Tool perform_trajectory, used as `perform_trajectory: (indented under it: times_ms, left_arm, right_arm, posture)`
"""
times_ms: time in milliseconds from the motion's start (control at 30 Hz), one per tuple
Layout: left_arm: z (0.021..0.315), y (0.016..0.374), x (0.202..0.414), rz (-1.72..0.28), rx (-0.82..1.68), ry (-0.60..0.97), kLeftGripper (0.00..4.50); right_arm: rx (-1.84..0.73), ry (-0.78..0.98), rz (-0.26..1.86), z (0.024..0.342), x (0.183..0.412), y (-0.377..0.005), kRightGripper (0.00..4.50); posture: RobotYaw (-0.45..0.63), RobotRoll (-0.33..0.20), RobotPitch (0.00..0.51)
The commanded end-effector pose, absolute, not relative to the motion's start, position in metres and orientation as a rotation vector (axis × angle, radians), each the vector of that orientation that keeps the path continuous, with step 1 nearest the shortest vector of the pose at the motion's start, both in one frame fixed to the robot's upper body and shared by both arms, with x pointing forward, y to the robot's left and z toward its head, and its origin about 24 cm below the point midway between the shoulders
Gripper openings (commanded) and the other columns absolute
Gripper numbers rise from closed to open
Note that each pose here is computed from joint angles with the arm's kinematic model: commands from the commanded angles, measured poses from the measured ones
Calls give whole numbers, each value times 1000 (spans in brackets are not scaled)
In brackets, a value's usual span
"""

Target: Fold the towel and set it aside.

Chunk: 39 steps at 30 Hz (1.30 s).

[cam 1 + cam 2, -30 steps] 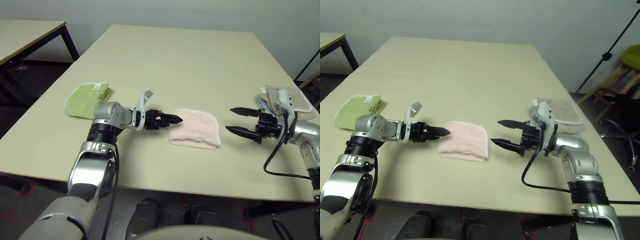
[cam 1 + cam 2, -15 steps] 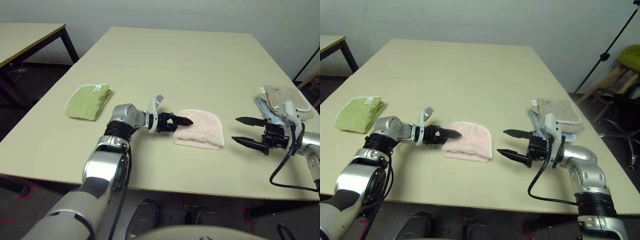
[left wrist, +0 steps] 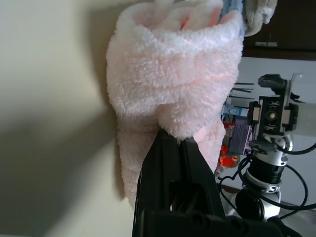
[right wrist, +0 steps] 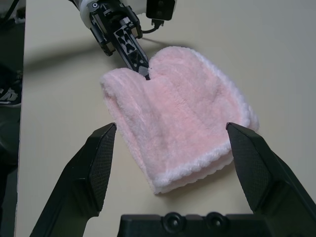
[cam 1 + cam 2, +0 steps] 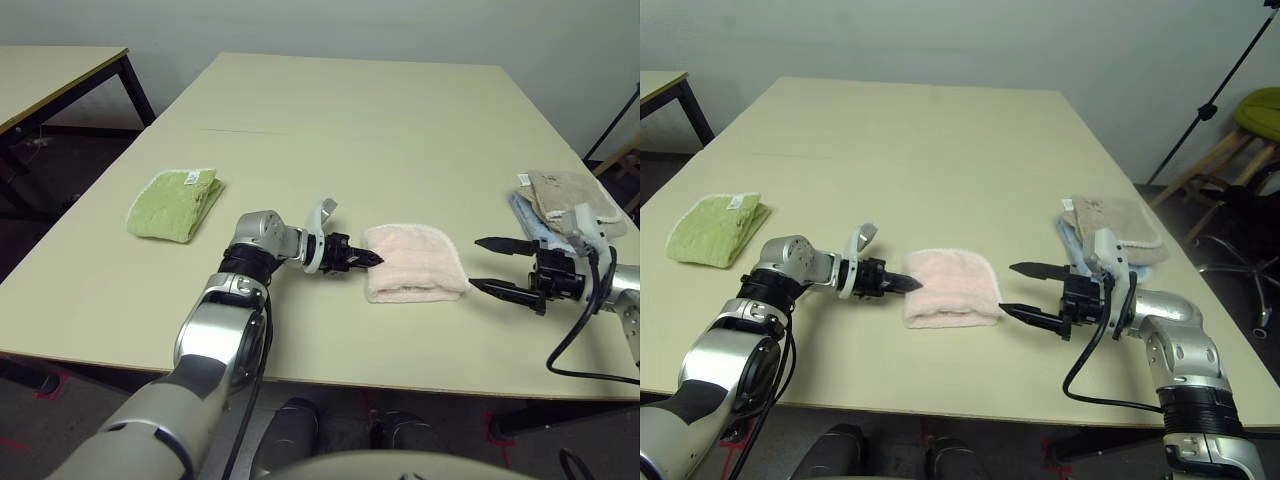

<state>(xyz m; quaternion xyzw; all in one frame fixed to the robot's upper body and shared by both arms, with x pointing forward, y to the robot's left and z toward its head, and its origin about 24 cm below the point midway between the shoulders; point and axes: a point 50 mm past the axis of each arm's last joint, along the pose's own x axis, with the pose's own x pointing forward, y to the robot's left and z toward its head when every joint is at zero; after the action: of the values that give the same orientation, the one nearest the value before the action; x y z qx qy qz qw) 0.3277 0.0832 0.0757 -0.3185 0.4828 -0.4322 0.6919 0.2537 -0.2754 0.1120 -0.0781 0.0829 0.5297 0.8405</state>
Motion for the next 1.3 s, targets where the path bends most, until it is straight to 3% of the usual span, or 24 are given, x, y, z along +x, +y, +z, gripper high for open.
perform_trajectory:
  times_ms: [33, 233, 400, 700, 900, 1067, 1300]
  left_arm:
    - [79, 83, 330, -960, -752, 1056, 25]
    - [94, 94, 338, -953, -870, 945, 25]
    - [111, 127, 348, -867, -954, 777, 25]
    - [177, 220, 370, -657, -1017, 303, 25]
    - [210, 292, 364, -455, -969, 16, 25]
    - [202, 336, 350, -235, -939, -61, 25]
    - [152, 345, 326, -88, -921, -48, 25]
  right_arm:
    - [-169, 174, 1121, 112, 254, -272, 4500]
    - [-168, 175, 1109, 111, 254, -272, 4500]
    - [-166, 179, 1109, 112, 256, -270, 4500]
    - [-170, 178, 1139, 115, 268, -264, 4500]
    - [-170, 174, 1157, 116, 271, -258, 4500]
    - [-169, 176, 1165, 117, 270, -256, 4500]
    - [-168, 178, 1177, 117, 269, -254, 4500]
  posture:
    - [24, 0, 52]
    - [29, 0, 54]
    - [55, 0, 54]
    - [104, 0, 47]
    - [114, 0, 48]
    - [116, 0, 54]
    - [126, 0, 55]
